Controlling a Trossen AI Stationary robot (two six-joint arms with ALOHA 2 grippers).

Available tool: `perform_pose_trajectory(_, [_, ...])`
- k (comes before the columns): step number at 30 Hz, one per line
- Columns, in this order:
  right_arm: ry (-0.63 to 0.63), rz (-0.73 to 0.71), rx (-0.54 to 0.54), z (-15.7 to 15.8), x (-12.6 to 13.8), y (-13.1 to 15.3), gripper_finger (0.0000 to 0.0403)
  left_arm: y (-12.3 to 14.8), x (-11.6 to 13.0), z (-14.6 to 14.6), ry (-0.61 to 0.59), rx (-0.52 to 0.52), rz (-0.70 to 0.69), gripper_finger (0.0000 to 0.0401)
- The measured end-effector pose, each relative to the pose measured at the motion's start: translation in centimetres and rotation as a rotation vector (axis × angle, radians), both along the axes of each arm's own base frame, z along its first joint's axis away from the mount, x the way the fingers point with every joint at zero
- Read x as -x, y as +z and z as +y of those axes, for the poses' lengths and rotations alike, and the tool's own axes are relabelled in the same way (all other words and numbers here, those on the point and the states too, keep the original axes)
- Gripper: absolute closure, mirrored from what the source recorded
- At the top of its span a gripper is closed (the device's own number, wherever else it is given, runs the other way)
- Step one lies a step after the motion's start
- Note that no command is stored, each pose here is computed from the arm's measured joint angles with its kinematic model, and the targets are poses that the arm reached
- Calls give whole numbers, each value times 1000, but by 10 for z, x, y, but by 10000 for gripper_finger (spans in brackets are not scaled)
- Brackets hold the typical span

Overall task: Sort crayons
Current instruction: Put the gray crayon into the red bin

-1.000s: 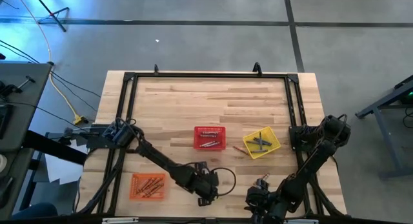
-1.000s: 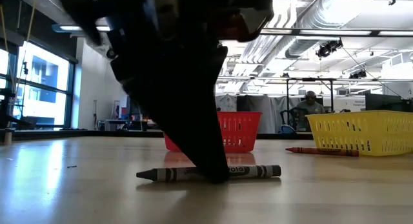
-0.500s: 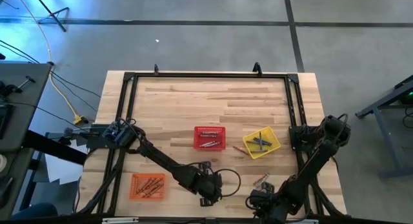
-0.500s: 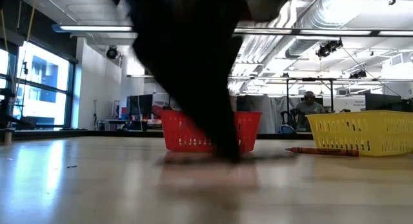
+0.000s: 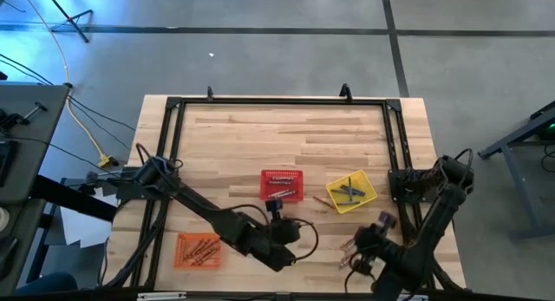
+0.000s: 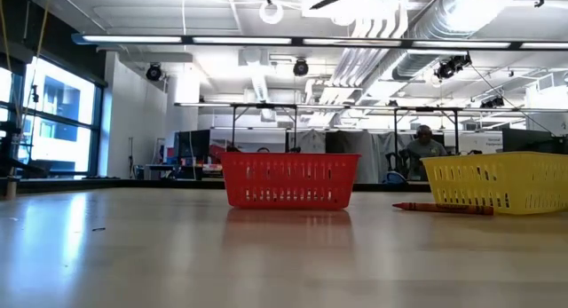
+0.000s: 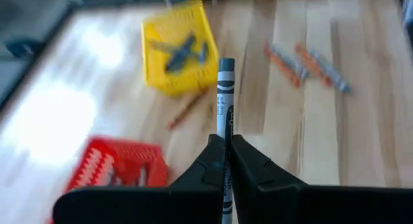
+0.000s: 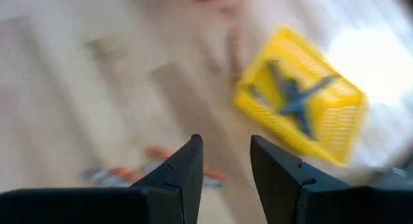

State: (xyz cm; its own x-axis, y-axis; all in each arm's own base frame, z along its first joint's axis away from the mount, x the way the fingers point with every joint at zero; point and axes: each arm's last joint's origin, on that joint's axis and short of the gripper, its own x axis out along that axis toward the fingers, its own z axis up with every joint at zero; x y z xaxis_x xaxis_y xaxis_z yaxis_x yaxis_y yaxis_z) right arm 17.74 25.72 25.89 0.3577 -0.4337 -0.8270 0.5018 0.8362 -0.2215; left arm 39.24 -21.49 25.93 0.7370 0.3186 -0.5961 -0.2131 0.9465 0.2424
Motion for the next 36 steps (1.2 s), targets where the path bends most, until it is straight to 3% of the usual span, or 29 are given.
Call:
perform_pose_trajectory(3, [-67, -50, 52, -9, 9, -6, 282, 15, 9, -5, 8, -44, -59, 401])
perform_pose_trajectory(8, [-60, -263, 60, -17, 11, -25, 282, 25, 14, -20, -12, -30, -149, 401])
perform_pose_trajectory(13, [-34, -509, 53, -19, -2, -47, 282, 27, 14, -36, -70, -13, -255, 401])
perform_pose_trajectory(17, [-17, -558, 43, -21, -18, -58, 282, 31, 13, -35, -26, -67, -297, 401])
perform_pose_trajectory(20, [-3, -566, 35, -21, -29, -58, 282, 30, 8, -23, 46, -121, -294, 401])
perform_pose_trajectory(24, [28, -578, 37, -21, -42, -55, 282, 22, 0, 2, 129, -121, -237, 401])
perform_pose_trajectory(36, [90, -530, 37, -26, -62, -52, 282, -71, -6, 95, 380, -11, -41, 401])
